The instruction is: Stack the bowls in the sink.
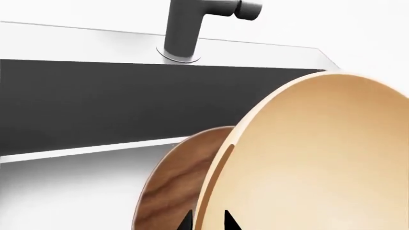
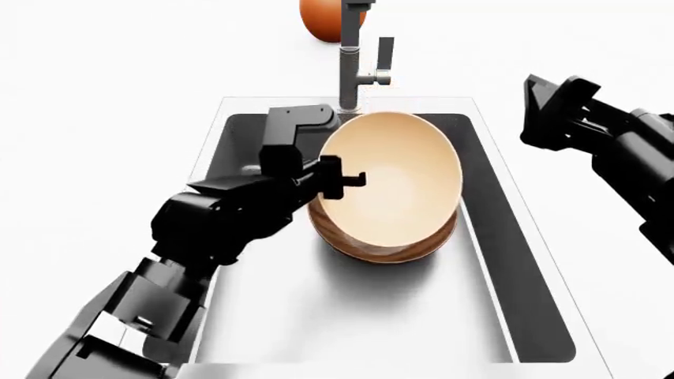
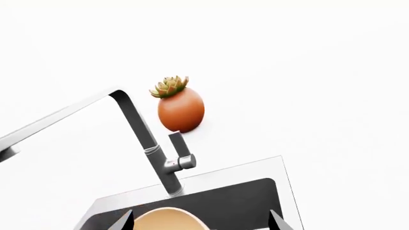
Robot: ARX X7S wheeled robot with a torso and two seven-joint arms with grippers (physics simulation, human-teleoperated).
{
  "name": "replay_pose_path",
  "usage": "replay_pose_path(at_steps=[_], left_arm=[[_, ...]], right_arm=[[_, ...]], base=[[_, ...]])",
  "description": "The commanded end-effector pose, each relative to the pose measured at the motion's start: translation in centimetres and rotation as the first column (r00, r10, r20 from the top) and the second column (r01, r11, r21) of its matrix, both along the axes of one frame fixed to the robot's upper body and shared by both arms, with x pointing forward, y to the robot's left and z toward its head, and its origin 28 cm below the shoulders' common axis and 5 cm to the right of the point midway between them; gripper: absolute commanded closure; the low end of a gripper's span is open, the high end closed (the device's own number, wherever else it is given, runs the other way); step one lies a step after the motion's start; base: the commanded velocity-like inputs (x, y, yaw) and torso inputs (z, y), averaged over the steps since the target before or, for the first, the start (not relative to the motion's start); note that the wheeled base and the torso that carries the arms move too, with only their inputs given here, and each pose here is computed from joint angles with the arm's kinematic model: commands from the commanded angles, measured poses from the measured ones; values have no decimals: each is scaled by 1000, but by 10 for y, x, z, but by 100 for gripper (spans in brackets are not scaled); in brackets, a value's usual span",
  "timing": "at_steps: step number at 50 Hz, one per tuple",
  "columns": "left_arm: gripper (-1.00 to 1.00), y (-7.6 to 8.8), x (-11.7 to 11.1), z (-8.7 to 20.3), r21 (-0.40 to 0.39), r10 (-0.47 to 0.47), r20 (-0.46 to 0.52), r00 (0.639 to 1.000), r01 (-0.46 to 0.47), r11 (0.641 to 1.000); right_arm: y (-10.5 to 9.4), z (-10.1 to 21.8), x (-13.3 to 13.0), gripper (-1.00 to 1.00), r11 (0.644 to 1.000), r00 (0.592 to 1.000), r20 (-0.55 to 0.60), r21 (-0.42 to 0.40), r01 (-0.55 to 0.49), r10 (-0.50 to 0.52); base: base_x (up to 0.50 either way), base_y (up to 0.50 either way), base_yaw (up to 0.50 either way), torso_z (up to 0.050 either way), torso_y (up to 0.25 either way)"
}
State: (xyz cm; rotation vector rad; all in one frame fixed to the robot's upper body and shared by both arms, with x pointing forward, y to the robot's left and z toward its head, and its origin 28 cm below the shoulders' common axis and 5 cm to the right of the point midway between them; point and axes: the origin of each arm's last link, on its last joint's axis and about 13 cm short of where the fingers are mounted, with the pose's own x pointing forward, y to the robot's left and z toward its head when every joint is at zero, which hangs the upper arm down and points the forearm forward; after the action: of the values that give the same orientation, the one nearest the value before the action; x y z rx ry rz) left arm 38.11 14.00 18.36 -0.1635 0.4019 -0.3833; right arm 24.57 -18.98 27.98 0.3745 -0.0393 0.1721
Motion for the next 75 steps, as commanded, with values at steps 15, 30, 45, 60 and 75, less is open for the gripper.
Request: replay_pose_path(at_steps=[15,30,45,60,75], left_arm=[[100,-8,12,-19,-5,26,-25,999,-26,1000],[100,-7,12,-35,7,48,-53,997,-48,999],[100,-9,13,-44,22,81,-47,996,-80,997],[-100,-10,11,-44,14,72,-49,996,-72,997],[-100,-10,10,-43,16,57,-33,998,-57,998]], right_arm=[[-5,-9,-3,-100,1000,1000,-12,14,9,-9],[-6,-9,-6,-100,1000,1000,-8,22,8,-8],[-7,-11,-8,-100,1000,1000,-8,26,9,-9],[-7,-13,-10,-100,1000,1000,-10,29,8,-8],[-8,-14,-10,-100,999,1000,-14,31,13,-12]], base=[[0,0,0,0,0],[0,0,0,0,0],[0,0,0,0,0],[0,0,0,0,0],[0,0,0,0,0]])
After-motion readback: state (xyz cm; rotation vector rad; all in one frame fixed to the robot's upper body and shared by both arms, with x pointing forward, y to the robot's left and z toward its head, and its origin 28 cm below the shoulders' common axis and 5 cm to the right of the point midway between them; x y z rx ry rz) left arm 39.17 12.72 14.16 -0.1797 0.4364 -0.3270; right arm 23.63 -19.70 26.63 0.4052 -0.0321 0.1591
